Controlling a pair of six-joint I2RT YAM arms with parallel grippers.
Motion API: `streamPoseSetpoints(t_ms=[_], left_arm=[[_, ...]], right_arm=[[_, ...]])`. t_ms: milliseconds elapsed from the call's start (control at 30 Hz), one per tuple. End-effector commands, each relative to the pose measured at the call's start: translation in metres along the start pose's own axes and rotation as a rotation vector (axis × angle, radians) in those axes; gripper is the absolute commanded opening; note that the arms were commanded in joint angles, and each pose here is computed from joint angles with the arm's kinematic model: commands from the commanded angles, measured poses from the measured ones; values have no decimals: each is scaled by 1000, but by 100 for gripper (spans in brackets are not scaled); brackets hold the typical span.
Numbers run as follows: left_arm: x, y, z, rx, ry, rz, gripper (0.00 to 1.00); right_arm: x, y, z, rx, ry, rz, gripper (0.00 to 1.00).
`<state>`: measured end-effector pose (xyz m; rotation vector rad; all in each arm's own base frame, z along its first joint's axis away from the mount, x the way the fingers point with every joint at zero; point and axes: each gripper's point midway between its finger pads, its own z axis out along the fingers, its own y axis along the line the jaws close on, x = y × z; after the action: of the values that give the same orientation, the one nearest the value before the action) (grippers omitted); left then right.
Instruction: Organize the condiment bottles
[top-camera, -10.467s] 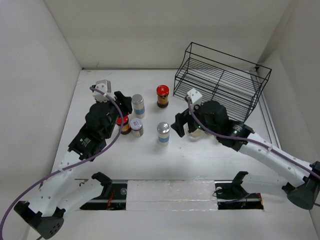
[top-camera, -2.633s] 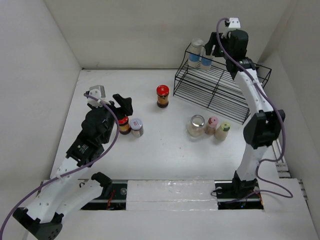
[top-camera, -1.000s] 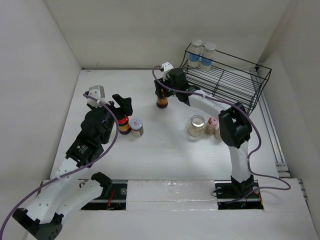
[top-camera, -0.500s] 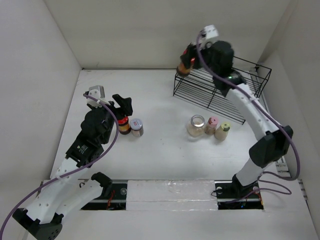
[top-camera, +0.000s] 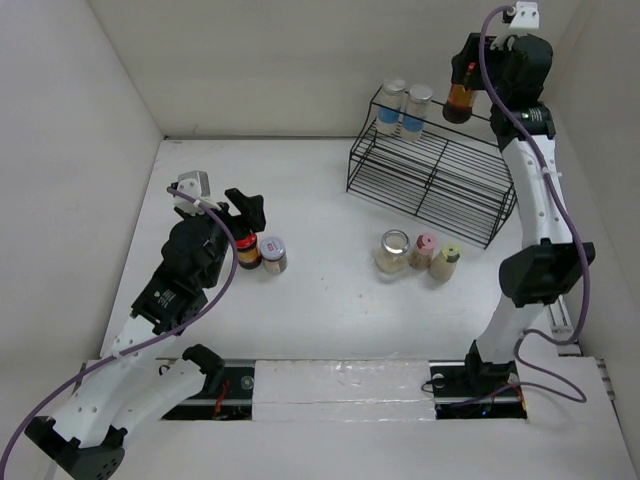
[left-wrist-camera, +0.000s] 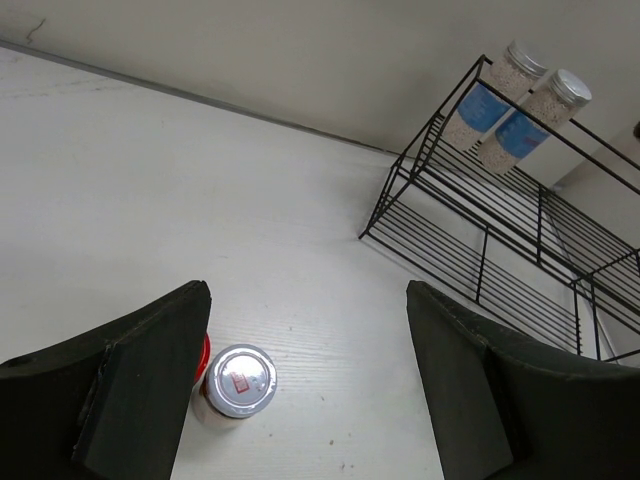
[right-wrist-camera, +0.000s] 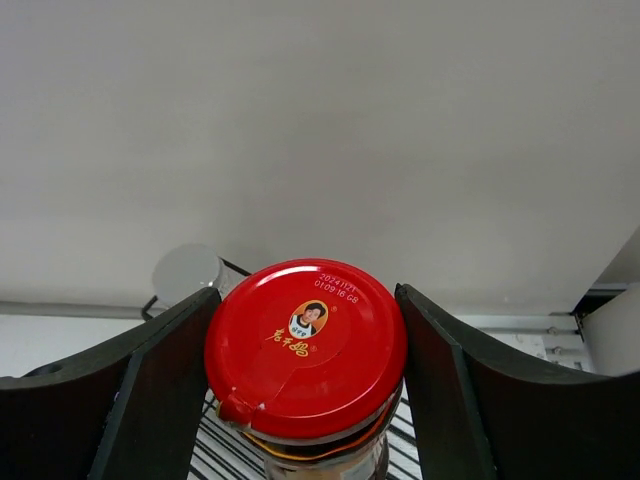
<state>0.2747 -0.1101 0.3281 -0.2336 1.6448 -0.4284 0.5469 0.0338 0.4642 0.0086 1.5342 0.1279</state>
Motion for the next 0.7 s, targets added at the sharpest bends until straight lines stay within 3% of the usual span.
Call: streamPoseSetpoints(t_ms=[0,467,667], left_arm=[[-15,-7,-3,33,-48,-16,75],[-13,-5,0,19,-43,-11,75],[-13,-5,0,19,-43,-11,75]], right_arm=[[-67,3,-6,-43,-167,12,47],[-39,-11,23,-28,-119,12,46],[-3,-13,32,-31,-54,17,46]])
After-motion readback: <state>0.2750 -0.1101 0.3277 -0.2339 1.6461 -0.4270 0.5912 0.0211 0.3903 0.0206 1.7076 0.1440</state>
